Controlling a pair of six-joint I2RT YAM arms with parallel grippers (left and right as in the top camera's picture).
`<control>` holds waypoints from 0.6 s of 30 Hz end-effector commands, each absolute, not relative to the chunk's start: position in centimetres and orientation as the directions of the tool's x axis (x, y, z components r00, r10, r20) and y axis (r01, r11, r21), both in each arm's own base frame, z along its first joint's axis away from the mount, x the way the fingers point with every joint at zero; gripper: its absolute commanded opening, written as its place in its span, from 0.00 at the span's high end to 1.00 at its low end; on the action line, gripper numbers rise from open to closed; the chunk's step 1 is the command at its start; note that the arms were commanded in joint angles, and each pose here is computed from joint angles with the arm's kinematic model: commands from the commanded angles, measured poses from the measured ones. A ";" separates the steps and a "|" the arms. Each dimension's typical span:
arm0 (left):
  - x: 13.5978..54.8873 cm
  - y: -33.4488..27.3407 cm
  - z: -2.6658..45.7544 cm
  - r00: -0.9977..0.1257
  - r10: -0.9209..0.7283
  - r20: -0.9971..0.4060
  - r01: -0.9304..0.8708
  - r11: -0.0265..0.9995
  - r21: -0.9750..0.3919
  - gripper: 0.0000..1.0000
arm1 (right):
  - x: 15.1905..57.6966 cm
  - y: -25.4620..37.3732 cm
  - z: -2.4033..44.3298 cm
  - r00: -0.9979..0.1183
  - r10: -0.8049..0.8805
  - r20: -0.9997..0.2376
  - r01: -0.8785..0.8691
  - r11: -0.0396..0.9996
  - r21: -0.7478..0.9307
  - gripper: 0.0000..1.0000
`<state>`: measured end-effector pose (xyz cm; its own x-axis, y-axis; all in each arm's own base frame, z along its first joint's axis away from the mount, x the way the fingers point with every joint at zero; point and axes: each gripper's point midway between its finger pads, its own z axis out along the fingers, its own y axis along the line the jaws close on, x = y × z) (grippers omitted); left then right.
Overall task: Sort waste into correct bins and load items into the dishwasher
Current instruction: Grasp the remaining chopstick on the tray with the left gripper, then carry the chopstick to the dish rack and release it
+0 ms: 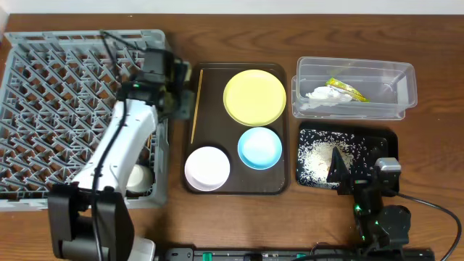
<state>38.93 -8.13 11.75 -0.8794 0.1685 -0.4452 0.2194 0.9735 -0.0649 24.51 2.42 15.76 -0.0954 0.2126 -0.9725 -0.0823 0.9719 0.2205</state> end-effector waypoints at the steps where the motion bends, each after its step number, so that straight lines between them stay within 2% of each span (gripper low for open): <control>1: 38.7 -9.6 8.9 -0.891 0.202 -0.407 0.257 0.963 -0.085 0.54 | 24.5 2.2 15.6 -0.092 0.199 -0.976 -0.073 0.976 0.206 0.01; 4: 39.5 -9.8 6.5 -0.907 0.180 -0.382 0.231 0.969 -0.092 0.56 | 24.5 2.2 15.6 -0.092 0.199 -0.976 -0.073 0.976 0.206 0.01; 8: 40.2 -10.0 3.4 -0.930 0.137 -0.342 0.185 0.977 -0.111 0.64 | 24.5 2.2 15.7 -0.092 0.199 -0.976 -0.073 0.976 0.206 0.01; 15: 40.0 -10.6 -0.2 -0.945 0.155 -0.287 0.193 0.975 -0.110 0.64 | 24.5 2.2 15.7 -0.092 0.199 -0.976 -0.073 0.976 0.206 0.01; 18: 39.4 -11.1 -1.4 -0.953 0.167 -0.253 0.200 0.973 -0.114 0.74 | 24.5 2.2 15.6 -0.092 0.199 -0.976 -0.073 0.976 0.206 0.01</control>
